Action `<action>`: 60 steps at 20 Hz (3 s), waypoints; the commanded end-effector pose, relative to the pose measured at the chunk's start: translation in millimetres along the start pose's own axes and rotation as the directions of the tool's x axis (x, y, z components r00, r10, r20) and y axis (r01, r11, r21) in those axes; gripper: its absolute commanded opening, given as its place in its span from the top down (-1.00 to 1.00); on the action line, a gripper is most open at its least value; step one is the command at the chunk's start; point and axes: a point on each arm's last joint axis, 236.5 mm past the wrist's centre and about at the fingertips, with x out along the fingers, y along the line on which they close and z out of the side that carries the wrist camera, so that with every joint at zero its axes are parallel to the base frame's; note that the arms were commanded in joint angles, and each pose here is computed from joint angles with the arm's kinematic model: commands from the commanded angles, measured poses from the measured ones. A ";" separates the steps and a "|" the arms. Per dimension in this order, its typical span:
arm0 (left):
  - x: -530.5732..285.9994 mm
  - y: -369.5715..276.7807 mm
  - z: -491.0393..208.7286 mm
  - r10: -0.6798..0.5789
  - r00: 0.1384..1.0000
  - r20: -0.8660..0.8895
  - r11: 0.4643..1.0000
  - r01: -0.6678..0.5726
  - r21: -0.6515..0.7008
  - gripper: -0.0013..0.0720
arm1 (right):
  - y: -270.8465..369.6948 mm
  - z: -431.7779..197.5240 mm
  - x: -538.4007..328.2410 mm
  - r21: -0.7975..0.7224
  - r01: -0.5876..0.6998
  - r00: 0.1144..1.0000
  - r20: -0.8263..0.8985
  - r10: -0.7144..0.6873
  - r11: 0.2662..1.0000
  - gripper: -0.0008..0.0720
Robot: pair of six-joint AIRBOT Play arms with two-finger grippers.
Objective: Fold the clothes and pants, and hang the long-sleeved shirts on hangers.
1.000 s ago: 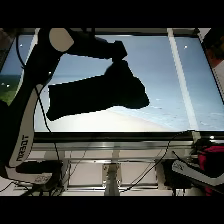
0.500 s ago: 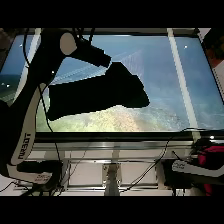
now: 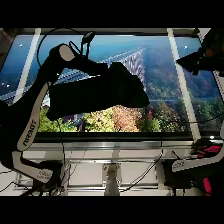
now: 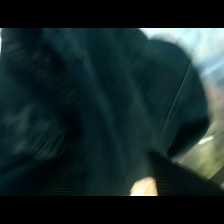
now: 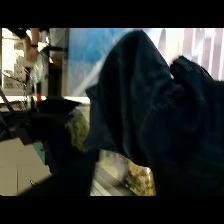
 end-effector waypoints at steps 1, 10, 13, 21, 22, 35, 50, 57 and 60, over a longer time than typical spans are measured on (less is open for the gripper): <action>36.2 3.8 26.3 -0.082 0.987 0.141 0.982 0.105 -0.159 -0.59 | -30.4 -21.3 40.4 0.018 0.070 0.993 -0.095 -0.068 0.997 -0.39; 100.3 25.4 23.7 -0.068 0.975 0.212 0.946 0.130 -0.296 0.91 | -28.8 -13.7 51.7 0.000 0.085 0.994 -0.063 -0.085 0.996 -0.42; 72.6 17.5 32.4 -0.082 0.975 0.208 0.972 0.125 -0.199 0.93 | -35.6 -15.2 50.4 -0.005 0.112 0.991 -0.069 -0.113 0.994 -0.42; -93.0 52.5 -100.8 0.404 0.821 -0.404 0.907 -0.302 0.294 0.93 | -70.5 -45.1 77.1 0.047 0.202 0.959 -0.211 -0.188 0.978 -0.42; -104.3 52.4 -114.3 0.411 0.787 -0.459 0.907 -0.301 0.296 0.93 | -72.8 -51.0 85.3 0.046 0.205 0.953 -0.236 -0.189 0.978 -0.41; -140.1 89.6 -134.6 0.561 0.622 -0.546 0.828 -0.426 0.365 0.93 | -141.5 -100.1 172.9 -0.050 0.379 0.847 -0.383 -0.369 0.924 -0.42; -127.2 93.8 -136.5 0.551 0.622 -0.556 0.835 -0.416 0.361 0.93 | -99.6 -168.5 228.3 -0.174 0.243 0.783 -0.546 -0.299 0.954 0.51; -83.7 103.6 -95.9 0.568 0.728 -0.384 0.817 -0.439 0.375 0.93 | -78.8 -113.8 208.5 -0.090 0.233 0.872 -0.422 -0.249 0.968 0.94; -70.7 98.1 -48.9 0.560 0.805 -0.198 0.815 -0.490 0.310 0.93 | -53.7 -37.3 163.1 -0.057 0.247 0.940 -0.230 -0.253 0.967 0.94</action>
